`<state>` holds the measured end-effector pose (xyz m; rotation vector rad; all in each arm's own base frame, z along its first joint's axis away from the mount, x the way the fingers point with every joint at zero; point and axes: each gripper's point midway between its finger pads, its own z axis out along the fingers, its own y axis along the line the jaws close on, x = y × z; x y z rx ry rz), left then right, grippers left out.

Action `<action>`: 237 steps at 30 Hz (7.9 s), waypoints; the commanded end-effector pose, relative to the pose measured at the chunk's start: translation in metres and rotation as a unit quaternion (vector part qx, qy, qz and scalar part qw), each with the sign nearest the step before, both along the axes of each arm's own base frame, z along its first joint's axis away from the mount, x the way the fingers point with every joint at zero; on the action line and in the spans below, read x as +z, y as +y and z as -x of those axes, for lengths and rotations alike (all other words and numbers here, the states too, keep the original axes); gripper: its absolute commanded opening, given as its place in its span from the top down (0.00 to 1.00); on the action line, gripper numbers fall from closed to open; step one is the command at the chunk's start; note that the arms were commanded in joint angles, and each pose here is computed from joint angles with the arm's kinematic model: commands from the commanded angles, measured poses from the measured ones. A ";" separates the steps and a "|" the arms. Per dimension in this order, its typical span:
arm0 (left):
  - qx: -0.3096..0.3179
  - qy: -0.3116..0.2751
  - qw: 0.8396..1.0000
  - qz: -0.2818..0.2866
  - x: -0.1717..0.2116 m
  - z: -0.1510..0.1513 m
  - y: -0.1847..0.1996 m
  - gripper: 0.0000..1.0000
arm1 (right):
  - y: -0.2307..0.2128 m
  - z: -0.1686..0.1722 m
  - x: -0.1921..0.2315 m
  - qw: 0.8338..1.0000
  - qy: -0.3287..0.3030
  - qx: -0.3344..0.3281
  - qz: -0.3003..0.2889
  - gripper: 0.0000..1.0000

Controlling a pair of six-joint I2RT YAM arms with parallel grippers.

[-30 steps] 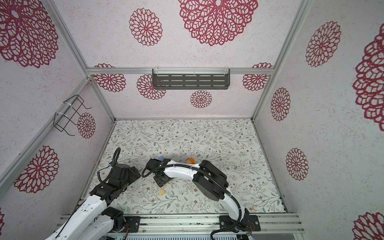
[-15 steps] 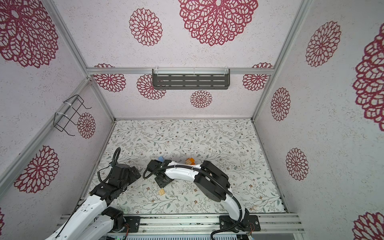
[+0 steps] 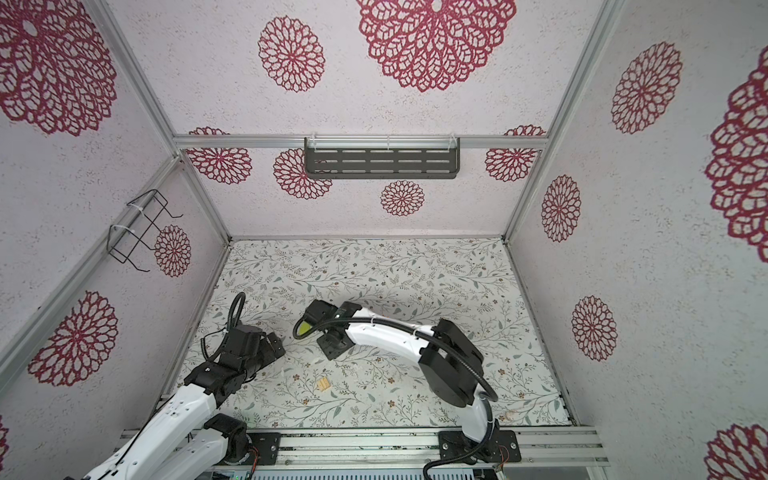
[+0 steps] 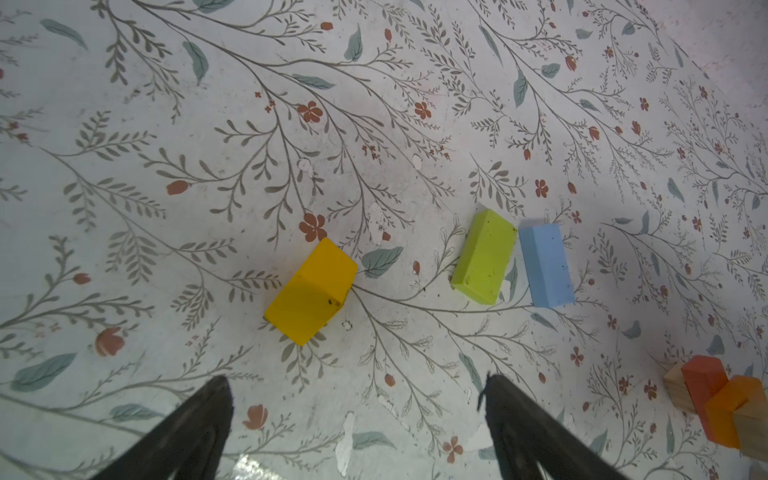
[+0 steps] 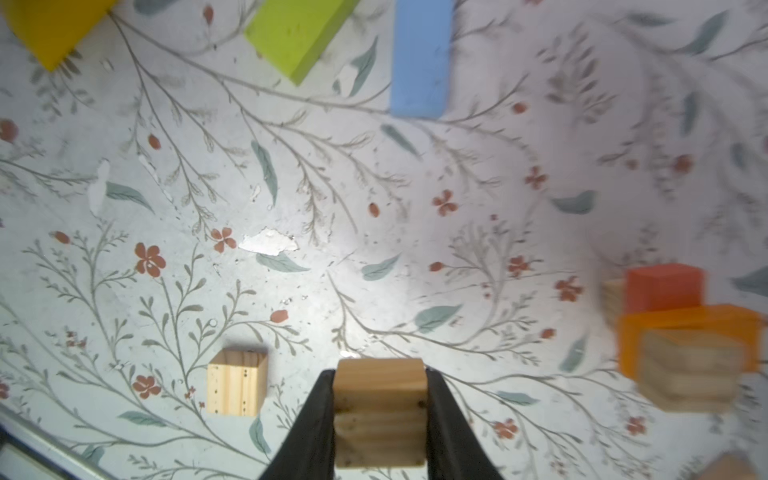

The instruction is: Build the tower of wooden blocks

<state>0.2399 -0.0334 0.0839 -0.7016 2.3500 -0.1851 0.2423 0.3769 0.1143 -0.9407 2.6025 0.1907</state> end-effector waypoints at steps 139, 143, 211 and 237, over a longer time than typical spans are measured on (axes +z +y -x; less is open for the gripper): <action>-0.039 0.029 0.999 0.011 0.002 -0.060 -0.032 0.03 | -0.110 -0.166 -0.051 0.978 0.063 -0.198 0.030 0.31; -0.042 0.028 0.999 0.013 0.002 -0.061 -0.033 0.03 | -0.107 -0.166 -0.054 0.979 0.063 -0.193 0.031 0.30; -0.052 0.031 0.998 0.020 -0.003 -0.064 -0.037 0.03 | -0.108 -0.166 -0.091 0.976 0.076 -0.195 0.063 0.49; -0.078 -0.001 0.996 0.035 0.010 -0.068 -0.045 0.03 | -0.120 -0.172 -0.001 0.980 0.009 -0.191 0.056 0.72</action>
